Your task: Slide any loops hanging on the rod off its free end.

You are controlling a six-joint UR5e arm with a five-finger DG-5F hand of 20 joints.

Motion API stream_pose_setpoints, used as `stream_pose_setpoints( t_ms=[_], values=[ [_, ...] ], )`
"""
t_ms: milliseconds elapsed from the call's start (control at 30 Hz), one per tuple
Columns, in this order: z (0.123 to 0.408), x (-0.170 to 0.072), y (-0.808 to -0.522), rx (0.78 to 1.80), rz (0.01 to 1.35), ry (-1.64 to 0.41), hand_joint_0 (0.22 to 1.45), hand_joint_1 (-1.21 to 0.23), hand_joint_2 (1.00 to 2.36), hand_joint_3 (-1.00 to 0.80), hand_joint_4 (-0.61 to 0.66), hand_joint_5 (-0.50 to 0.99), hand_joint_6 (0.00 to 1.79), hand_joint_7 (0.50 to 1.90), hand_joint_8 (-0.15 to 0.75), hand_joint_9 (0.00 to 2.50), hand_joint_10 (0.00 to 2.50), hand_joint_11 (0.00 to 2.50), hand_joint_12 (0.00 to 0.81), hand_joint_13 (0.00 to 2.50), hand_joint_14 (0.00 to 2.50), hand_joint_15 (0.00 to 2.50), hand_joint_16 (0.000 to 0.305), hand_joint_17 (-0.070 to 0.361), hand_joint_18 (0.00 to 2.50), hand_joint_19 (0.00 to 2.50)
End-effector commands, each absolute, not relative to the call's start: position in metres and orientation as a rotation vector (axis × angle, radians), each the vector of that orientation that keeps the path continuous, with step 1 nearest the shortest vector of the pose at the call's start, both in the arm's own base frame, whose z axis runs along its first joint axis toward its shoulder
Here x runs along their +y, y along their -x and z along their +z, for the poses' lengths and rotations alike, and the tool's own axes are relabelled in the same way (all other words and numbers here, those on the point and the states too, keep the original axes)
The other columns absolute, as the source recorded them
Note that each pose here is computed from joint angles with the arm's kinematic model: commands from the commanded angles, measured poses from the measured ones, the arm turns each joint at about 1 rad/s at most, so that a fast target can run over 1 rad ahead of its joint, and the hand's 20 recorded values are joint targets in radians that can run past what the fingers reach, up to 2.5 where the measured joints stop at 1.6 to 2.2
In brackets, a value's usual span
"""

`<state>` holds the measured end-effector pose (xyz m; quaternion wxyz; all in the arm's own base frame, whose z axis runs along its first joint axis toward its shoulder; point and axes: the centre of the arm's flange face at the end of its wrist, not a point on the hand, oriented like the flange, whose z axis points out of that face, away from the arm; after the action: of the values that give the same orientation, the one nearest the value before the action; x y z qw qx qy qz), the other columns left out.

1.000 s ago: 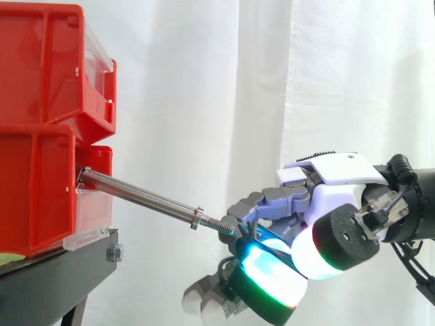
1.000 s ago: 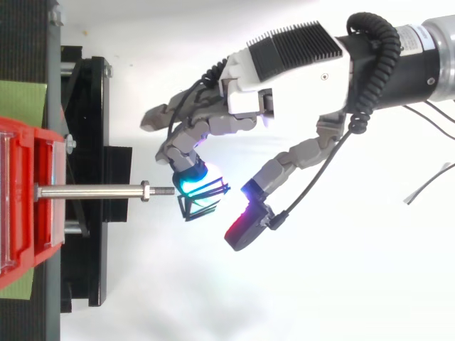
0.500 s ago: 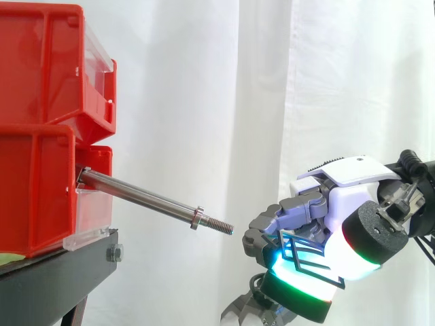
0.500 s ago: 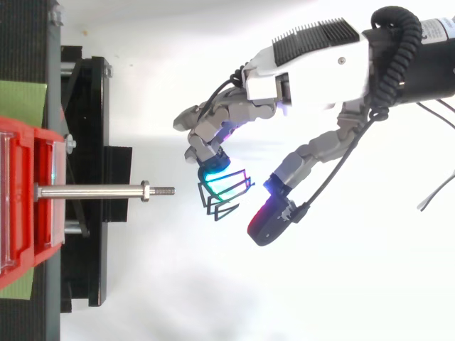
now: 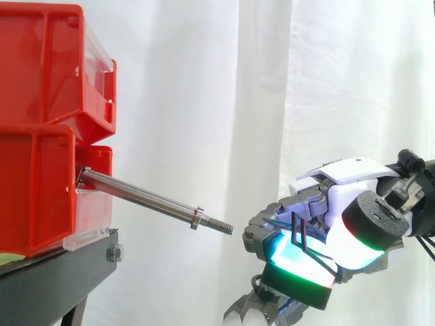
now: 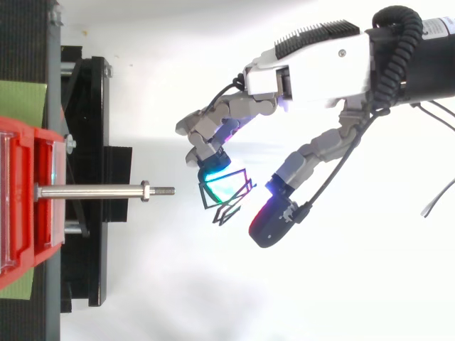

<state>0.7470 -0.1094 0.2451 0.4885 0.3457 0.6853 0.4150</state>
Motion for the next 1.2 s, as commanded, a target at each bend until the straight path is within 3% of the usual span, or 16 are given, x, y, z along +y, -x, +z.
stream_pose_setpoints(
  t_ms=[0,633,1167],
  values=[
    [0.245,-0.110,-0.747,1.661,1.007,-0.848,0.65,-0.85,1.00,-0.50,0.18,-0.22,0.83,1.28,0.253,0.56,0.00,0.08,0.271,0.48,0.00,0.00,0.044,0.098,0.43,0.00],
    [0.267,-0.109,-0.740,1.673,1.013,-0.850,0.56,-0.89,1.00,-0.50,0.19,-0.22,0.82,1.26,0.261,0.58,0.00,0.09,0.276,0.49,0.00,0.00,0.045,0.102,0.46,0.00],
    [0.267,-0.110,-0.740,1.675,1.011,-0.853,0.50,-0.87,1.00,-0.50,0.21,-0.21,0.80,1.24,0.272,0.62,0.00,0.12,0.289,0.51,0.00,0.00,0.048,0.107,0.49,0.00]
  ],
)
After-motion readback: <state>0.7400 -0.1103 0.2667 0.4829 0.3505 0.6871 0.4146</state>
